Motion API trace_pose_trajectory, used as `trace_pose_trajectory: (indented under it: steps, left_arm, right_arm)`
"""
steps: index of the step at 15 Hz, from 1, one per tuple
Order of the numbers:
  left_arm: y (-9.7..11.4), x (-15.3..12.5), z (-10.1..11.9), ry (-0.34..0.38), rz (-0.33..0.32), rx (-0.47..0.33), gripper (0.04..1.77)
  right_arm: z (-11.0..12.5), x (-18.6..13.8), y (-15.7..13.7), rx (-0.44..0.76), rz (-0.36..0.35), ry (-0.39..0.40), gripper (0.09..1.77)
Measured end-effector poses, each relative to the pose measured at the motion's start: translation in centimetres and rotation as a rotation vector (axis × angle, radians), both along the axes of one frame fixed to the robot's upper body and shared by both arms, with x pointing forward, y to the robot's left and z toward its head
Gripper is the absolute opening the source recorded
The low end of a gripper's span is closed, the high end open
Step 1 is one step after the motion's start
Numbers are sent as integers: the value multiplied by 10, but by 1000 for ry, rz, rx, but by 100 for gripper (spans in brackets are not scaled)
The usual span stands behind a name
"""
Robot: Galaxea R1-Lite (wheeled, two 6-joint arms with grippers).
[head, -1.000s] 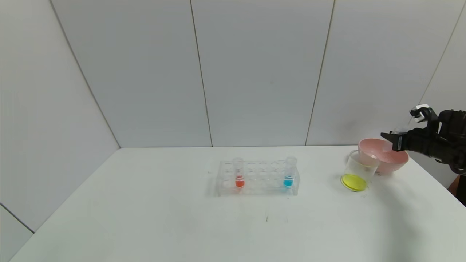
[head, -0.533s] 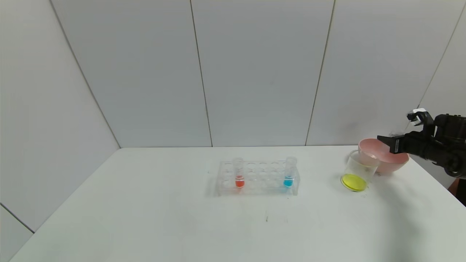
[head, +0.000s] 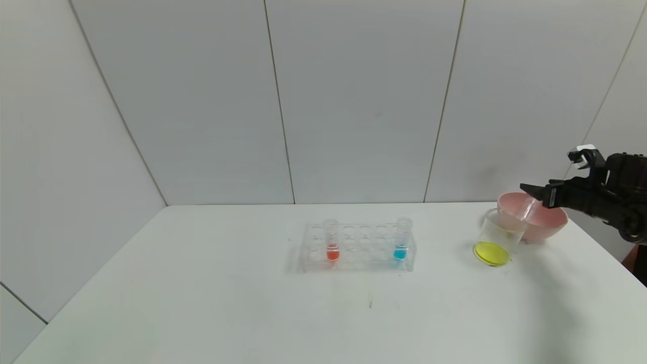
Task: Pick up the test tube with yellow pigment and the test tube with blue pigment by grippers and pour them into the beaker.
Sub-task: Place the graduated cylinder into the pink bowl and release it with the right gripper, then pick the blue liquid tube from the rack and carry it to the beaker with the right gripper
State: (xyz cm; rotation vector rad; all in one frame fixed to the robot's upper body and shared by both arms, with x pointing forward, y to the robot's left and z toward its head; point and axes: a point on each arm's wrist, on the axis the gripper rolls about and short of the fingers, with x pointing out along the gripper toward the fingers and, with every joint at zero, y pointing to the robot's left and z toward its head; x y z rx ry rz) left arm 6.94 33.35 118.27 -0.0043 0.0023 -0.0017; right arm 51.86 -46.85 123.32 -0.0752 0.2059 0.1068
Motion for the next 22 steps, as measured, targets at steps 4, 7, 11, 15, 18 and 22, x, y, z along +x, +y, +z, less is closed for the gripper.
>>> trace_pose_trajectory:
  steps: [4, 7, 11, 15, 18, 22]
  left_arm:
    - [0, 0, 0, 0, 0, 0, 176]
    - [0, 0, 0, 0, 0, 0, 176]
    - [0, 0, 0, 0, 0, 0, 176]
    - [0, 0, 0, 0, 0, 0, 176]
    - [0, 0, 0, 0, 0, 0, 176]
    - [0, 0, 0, 0, 0, 0, 176]
  right_arm:
    - [23, -6, 19, 43, 14, -30, 153]
    - [38, -22, 41, 52, 39, -38, 159]
    - [48, -50, 95, 76, 56, -33, 164]
    - [44, -79, 152, 78, 45, -68, 167]
    - [38, -105, 192, 86, 39, -75, 168]
    - [39, -138, 238, 119, -24, -85, 169]
